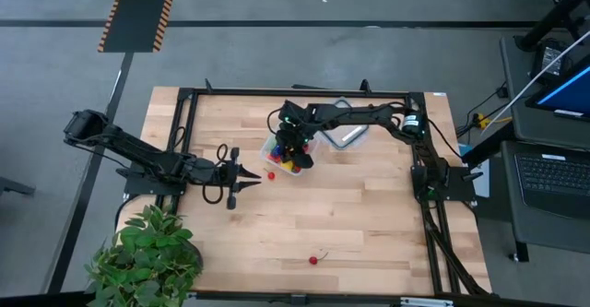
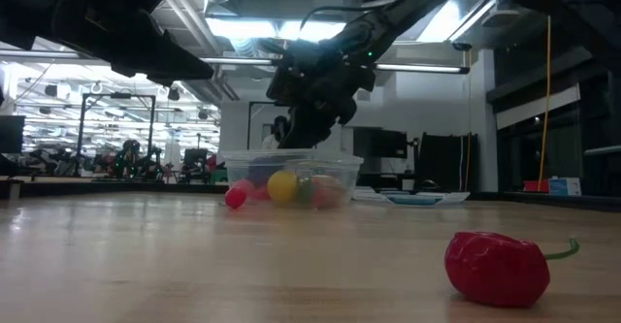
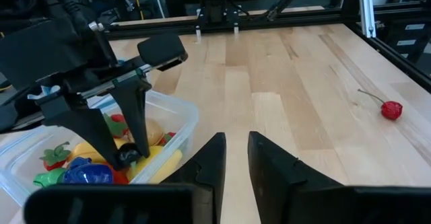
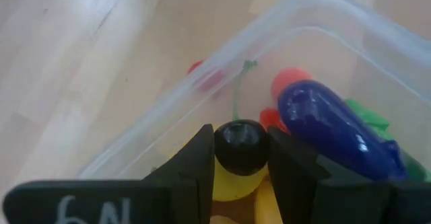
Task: Pick and placing Produce into tupperware
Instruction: Put the black cherry into the transparent container, then put the bottom red cherry into the transparent container
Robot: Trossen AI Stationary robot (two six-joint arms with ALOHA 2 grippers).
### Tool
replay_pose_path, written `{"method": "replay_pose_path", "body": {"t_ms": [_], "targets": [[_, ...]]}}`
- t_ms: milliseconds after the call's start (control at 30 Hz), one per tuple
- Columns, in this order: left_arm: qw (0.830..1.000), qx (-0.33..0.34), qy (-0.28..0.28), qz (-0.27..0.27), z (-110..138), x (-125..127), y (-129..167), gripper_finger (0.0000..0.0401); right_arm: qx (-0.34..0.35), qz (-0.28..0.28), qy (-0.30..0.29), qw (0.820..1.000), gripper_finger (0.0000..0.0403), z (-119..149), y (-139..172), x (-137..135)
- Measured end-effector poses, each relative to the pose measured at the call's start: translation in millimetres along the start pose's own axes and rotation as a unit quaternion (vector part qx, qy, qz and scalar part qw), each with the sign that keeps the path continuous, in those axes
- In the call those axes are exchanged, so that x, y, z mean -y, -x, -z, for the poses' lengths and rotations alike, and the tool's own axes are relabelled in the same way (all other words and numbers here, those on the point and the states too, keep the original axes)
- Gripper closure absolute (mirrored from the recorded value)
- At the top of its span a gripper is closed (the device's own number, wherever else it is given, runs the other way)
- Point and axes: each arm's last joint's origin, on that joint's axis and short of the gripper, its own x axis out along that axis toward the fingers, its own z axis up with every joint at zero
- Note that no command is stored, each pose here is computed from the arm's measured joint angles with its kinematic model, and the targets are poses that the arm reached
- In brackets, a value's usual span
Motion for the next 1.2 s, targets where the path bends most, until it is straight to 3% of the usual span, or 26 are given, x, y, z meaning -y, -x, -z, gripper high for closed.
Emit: {"method": "replay_pose_path", "body": {"t_ms": [333, 567, 933, 1200], "targets": [[1.000, -0.001, 0.000, 0.000, 0, 0, 0, 0.0366, 0.006, -0.009, -0.026, 1.000, 0.0290, 0, -1, -1], [1.000, -0.001, 0.000, 0.000, 0, 0, 0, 0.0378, 0.019, -0.003, -0.034, 0.999, 0.0255, -3, 0, 1], [1.000, -0.001, 0.000, 0.000, 0, 0, 0, 0.0393, 0.017, -0.003, -0.047, 0.999, 0.0296, -9, 4, 1], [1.000, -0.001, 0.000, 0.000, 0, 0, 0, 0.0400, -0.035, 0.017, -0.059, 0.998, 0.0348, -34, 38, -1]]}}
